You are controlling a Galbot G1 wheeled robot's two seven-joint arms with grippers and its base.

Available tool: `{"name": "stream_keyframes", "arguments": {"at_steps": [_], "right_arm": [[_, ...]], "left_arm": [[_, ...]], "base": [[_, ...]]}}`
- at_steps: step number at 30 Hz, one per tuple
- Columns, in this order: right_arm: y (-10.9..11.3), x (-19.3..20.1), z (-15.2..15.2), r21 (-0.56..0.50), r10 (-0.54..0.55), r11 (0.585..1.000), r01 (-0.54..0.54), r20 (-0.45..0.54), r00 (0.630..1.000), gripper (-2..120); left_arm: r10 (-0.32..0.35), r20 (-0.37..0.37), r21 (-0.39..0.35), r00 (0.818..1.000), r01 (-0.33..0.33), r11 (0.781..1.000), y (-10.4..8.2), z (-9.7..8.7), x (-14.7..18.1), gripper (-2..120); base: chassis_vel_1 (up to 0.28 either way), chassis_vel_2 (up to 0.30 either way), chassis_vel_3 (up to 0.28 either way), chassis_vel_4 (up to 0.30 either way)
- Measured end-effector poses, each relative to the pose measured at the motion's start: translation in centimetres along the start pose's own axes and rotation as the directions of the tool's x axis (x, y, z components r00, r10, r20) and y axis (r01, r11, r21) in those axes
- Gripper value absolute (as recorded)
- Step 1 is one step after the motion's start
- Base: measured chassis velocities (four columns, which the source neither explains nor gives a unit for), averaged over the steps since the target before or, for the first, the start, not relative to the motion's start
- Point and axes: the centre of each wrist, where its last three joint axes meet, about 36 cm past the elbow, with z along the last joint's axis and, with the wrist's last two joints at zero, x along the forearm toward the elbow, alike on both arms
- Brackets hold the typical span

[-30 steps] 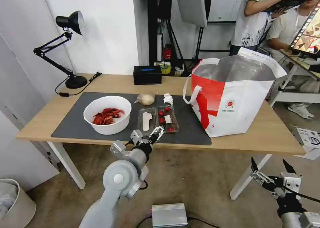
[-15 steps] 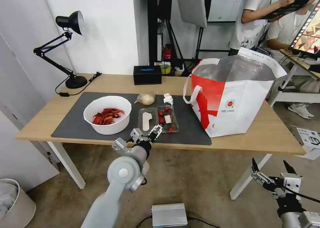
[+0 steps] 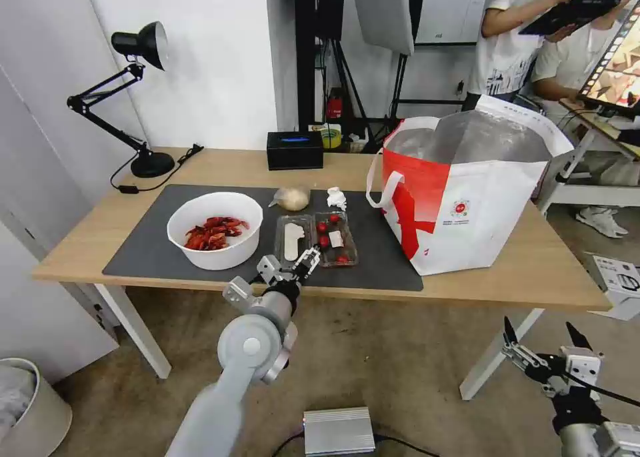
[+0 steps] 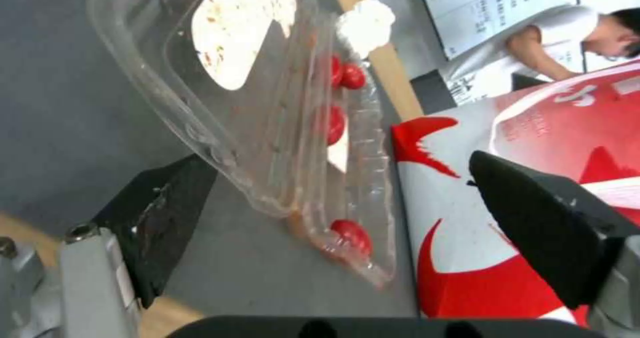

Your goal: Pick up the trash from the table and place it into the takeout bag.

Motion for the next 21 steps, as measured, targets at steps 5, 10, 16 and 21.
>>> {"name": "stream_keyframes", "arguments": {"at_steps": [5, 10, 16, 21], "right_arm": [[0.07, -0.04, 0.08, -0.003, 0.000, 1.000, 0.000, 0.000, 1.000, 100], [0.08, -0.07, 0.09, -0.004, 0.000, 1.000, 0.000, 0.001, 1.000, 100], [0.38, 0.03, 0.21, -0.012, -0.004, 1.000, 0.004, -0.001, 1.000, 100], [0.80, 0.26, 0.23, -0.019, -0.010, 1.000, 0.010, -0.004, 1.000, 100]], "left_arm": [[0.042, 0.020, -0.026, 0.999, -0.041, 0.999, 0.01, 0.26, -0.02, 100], [0.073, 0.031, -0.054, 0.997, -0.071, 0.996, 0.03, 0.46, 0.11, 100], [0.129, 0.055, -0.120, 0.990, -0.122, 0.985, -0.43, 0.55, 0.09, 100], [0.161, 0.072, -0.200, 0.984, -0.144, 0.969, -0.71, 0.68, -0.29, 100]], "base": [[0.000, 0.000, 0.000, 0.000], [0.000, 0.000, 0.000, 0.000], [0.000, 0.000, 0.000, 0.000], [0.000, 0.000, 0.000, 0.000]]}}
